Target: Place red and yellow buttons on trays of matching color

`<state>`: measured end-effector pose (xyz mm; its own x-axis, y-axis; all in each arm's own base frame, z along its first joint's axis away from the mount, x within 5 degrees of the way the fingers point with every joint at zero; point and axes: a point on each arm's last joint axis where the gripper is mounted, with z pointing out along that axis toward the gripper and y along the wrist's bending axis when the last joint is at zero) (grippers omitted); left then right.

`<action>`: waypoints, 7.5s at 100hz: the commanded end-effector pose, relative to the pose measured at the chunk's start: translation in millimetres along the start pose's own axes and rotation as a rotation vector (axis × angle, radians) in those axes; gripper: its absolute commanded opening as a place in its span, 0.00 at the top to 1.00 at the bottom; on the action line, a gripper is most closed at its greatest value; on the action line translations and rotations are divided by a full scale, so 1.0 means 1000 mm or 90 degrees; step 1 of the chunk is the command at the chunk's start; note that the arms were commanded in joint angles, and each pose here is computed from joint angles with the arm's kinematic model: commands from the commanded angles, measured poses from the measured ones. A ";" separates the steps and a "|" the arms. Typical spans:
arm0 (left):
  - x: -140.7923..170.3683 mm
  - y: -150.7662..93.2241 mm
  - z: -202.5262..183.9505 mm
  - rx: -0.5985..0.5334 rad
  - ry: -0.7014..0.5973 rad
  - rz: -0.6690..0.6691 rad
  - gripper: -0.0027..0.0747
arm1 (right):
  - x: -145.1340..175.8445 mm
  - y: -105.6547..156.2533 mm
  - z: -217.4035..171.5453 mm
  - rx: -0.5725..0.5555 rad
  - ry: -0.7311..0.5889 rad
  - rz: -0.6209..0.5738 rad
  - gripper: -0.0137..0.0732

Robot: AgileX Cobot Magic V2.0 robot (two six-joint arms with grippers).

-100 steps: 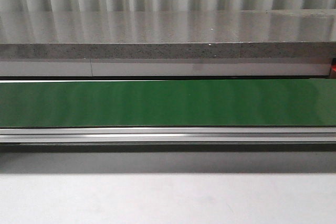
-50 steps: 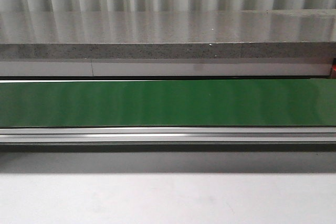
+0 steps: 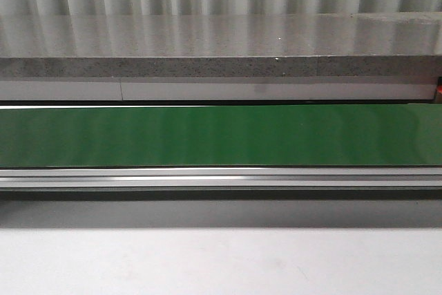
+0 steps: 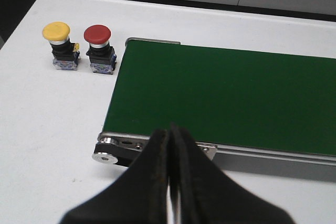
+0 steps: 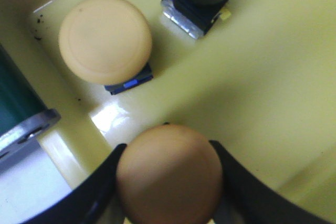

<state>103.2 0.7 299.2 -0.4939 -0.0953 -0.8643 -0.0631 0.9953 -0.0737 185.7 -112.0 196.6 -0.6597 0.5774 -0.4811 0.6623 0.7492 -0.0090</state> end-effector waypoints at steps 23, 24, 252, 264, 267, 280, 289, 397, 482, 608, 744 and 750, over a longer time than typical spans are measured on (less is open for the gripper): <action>-0.013 -0.003 -0.004 0.016 -0.056 0.000 0.99 | -0.013 0.001 -0.002 -0.004 -0.040 -0.008 0.48; -0.013 -0.003 -0.004 0.016 -0.056 0.000 0.99 | -0.013 0.001 -0.002 -0.004 -0.039 -0.008 0.46; -0.029 -0.003 -0.002 0.009 -0.087 -0.036 0.18 | 0.034 0.033 -0.175 -0.285 -0.386 -0.240 0.92; -0.053 0.002 0.008 -0.036 -0.079 -0.050 0.18 | 0.034 0.033 -0.175 -0.285 -0.386 -0.240 0.92; -0.061 0.005 0.014 -0.052 -0.072 -0.060 0.18 | 0.034 0.033 -0.175 -0.285 -0.386 -0.240 0.92; -0.096 0.019 0.036 -0.105 -0.057 -0.103 0.18 | 0.034 0.033 -0.175 -0.285 -0.386 -0.240 0.92; -0.114 0.033 0.060 -0.132 -0.033 -0.153 0.18 | 0.034 0.033 -0.175 -0.285 -0.386 -0.240 0.92; -0.109 0.077 0.264 -0.142 0.151 -0.282 0.18 | 0.034 0.033 -0.175 -0.285 -0.386 -0.240 0.92; -0.094 0.083 0.302 -0.145 0.182 -0.294 0.18 | 0.034 0.033 -0.175 -0.285 -0.386 -0.240 0.92; -0.172 0.009 0.159 -0.021 0.113 -0.120 0.99 | 0.034 0.033 -0.175 -0.285 -0.386 -0.240 0.92; -0.083 0.005 0.171 -0.010 0.215 -0.123 0.12 | 0.034 0.033 -0.175 -0.285 -0.386 -0.240 0.92; -0.086 0.005 0.170 -0.009 0.210 -0.122 0.12 | 0.034 0.033 -0.175 -0.285 -0.386 -0.240 0.92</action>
<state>290.6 18.6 267.7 -0.7828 -0.2825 -0.5544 -0.2119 0.9588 -0.1893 120.8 -11.5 319.8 -0.4922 0.1116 -0.8633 0.1676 0.9853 0.0318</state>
